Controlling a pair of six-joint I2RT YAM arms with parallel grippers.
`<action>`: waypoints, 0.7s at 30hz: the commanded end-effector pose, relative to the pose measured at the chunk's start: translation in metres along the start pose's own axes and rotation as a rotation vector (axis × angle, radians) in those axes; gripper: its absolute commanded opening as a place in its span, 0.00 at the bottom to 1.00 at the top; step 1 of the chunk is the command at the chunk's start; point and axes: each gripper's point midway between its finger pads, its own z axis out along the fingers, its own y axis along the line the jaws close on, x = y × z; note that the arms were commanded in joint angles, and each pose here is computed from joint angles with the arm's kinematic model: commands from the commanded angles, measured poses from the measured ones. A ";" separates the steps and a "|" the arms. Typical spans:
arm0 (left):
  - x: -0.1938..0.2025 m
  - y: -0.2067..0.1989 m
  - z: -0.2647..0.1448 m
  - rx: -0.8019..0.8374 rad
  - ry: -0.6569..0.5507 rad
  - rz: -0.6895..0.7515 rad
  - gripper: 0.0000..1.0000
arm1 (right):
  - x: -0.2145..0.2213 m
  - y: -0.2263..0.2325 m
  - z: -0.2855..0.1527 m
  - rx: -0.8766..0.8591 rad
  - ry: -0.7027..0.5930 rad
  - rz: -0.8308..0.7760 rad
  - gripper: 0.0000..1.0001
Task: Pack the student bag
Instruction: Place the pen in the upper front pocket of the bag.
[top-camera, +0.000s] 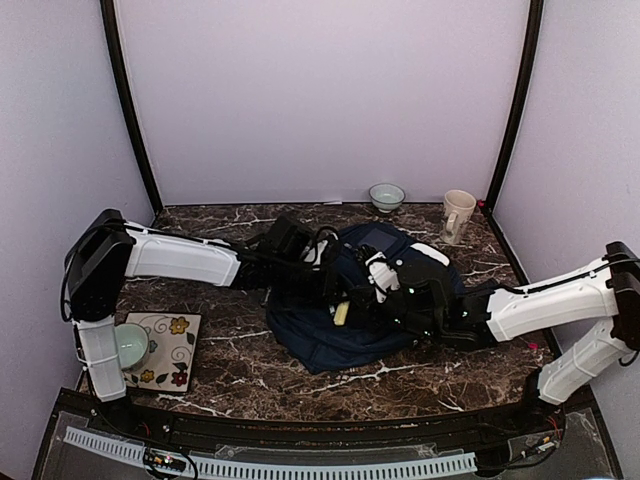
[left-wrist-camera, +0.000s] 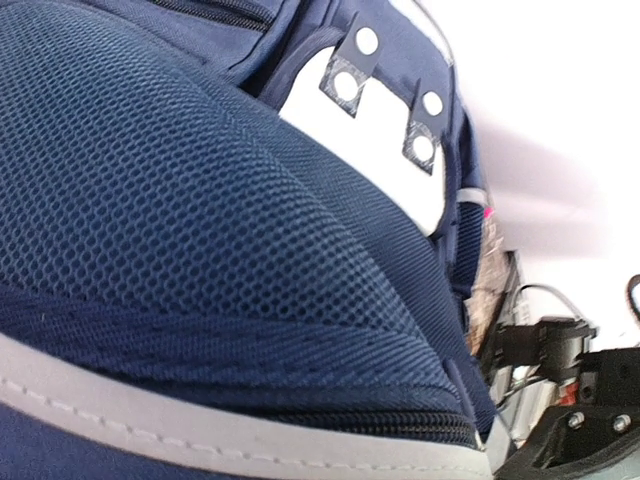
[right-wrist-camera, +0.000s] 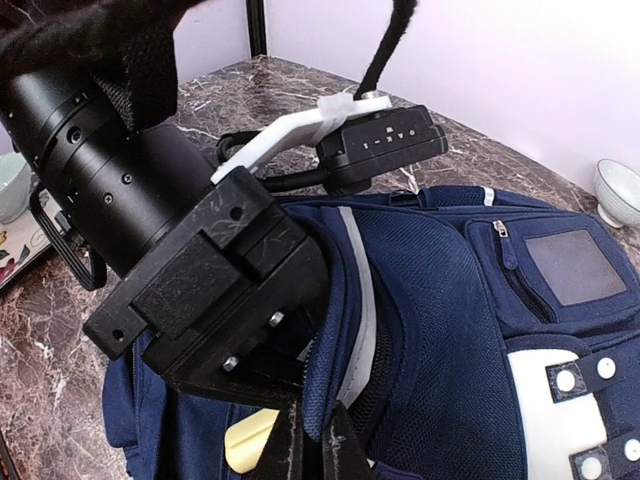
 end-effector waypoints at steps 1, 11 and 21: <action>-0.062 -0.040 -0.013 0.184 -0.229 -0.040 0.00 | -0.015 0.029 -0.013 -0.134 -0.059 0.003 0.00; -0.072 -0.049 -0.016 0.337 -0.283 -0.119 0.00 | -0.017 0.024 -0.017 -0.111 -0.059 -0.002 0.00; -0.069 -0.036 -0.017 0.326 -0.320 -0.191 0.00 | -0.017 0.024 -0.015 -0.108 -0.059 -0.003 0.00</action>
